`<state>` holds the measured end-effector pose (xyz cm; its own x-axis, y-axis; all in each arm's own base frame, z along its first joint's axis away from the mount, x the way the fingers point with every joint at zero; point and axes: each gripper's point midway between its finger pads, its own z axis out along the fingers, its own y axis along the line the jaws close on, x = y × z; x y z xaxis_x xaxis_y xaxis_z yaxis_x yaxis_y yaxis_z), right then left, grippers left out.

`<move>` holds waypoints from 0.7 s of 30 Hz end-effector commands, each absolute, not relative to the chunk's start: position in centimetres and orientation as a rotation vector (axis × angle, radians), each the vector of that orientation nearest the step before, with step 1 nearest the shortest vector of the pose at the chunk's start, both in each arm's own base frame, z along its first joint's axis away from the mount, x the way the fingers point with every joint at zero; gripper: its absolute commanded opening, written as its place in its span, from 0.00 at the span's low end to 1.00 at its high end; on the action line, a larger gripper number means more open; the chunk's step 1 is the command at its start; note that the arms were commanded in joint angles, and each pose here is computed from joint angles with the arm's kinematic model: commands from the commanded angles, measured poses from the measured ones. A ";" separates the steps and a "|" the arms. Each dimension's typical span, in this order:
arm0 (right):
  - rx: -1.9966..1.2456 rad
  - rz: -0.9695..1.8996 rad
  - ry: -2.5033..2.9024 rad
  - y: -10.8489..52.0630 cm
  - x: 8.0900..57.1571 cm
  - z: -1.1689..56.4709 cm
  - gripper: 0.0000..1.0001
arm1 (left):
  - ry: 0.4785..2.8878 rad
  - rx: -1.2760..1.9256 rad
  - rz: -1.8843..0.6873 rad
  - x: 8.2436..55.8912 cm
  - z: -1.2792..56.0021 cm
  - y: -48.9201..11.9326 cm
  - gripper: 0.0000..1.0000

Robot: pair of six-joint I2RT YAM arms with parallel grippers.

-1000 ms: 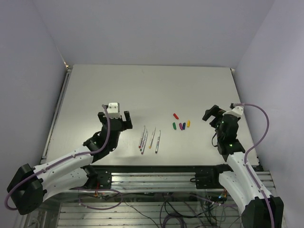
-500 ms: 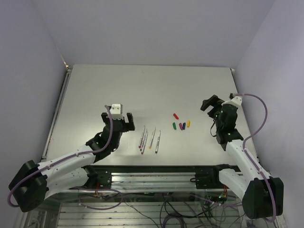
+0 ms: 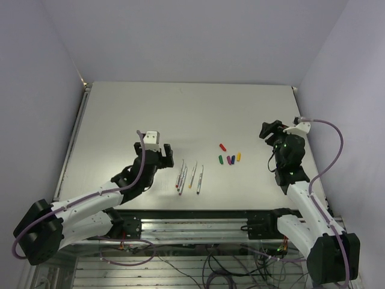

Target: Insert the pens into the pen caps

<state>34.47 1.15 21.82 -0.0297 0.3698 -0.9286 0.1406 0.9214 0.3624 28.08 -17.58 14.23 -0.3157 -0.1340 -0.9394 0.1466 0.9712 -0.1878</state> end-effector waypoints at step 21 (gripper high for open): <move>0.358 0.192 1.699 1.8 33.7 19.2 0.53 | 2.222 0.192 -0.408 24.6 6.8 -23.1 0.79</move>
